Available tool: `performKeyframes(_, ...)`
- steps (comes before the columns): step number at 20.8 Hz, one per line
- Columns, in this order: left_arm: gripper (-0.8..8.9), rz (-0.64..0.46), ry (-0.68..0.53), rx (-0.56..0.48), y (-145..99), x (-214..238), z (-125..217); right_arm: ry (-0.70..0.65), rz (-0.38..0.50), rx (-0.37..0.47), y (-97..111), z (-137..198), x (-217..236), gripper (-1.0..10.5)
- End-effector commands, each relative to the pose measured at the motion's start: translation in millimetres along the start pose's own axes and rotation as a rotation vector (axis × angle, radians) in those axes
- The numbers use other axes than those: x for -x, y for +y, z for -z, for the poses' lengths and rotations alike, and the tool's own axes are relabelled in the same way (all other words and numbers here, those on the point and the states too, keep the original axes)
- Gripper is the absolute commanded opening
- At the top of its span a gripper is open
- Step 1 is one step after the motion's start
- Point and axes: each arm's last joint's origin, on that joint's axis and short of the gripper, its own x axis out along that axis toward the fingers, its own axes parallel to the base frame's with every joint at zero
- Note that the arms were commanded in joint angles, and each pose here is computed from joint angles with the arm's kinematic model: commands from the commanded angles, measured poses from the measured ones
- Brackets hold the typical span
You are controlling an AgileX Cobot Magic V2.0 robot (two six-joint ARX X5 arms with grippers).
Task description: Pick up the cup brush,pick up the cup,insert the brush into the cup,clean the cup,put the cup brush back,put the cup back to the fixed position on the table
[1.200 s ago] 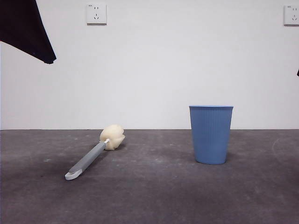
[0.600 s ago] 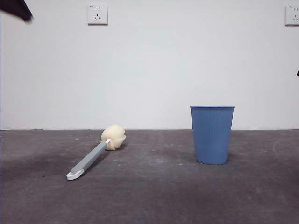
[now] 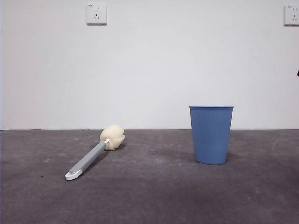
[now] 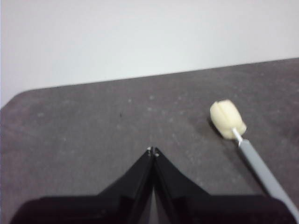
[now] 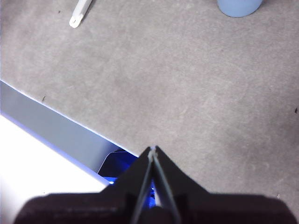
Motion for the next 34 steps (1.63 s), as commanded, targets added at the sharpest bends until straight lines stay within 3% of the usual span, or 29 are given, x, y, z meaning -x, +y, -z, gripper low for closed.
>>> performKeyframes(1, -0.03, -0.005, 0.012, 0.024, 0, -2, 18, -0.012, -0.001, -0.006, 1, -1, 1, 0.0)
performKeyframes(9, -0.03, -0.001, 0.097, 0.051, -2, -1, 43, -0.012, -0.001, -0.006, 1, -1, 1, 0.0)
performKeyframes(24, -0.03, 0.001, 0.092, 0.051, -2, -1, 43, -0.012, -0.001, -0.006, 1, -1, 1, 0.0)
performKeyframes(25, -0.03, 0.001, 0.092, 0.051, -2, -1, 43, -0.029, 0.014, 0.051, -1, -2, 3, 0.0)
performKeyframes(27, -0.03, 0.001, 0.092, 0.051, -2, -1, 43, -0.144, 0.079, 0.116, -8, -7, 9, 0.0)
performKeyframes(30, -0.03, 0.001, 0.092, 0.051, -2, -1, 43, -0.440, 0.089, 0.180, -26, -17, 21, 0.0)
performKeyframes(34, -0.03, 0.001, 0.092, 0.051, -2, -1, 43, -0.651, 0.285, 0.093, -57, 5, 26, 0.0)
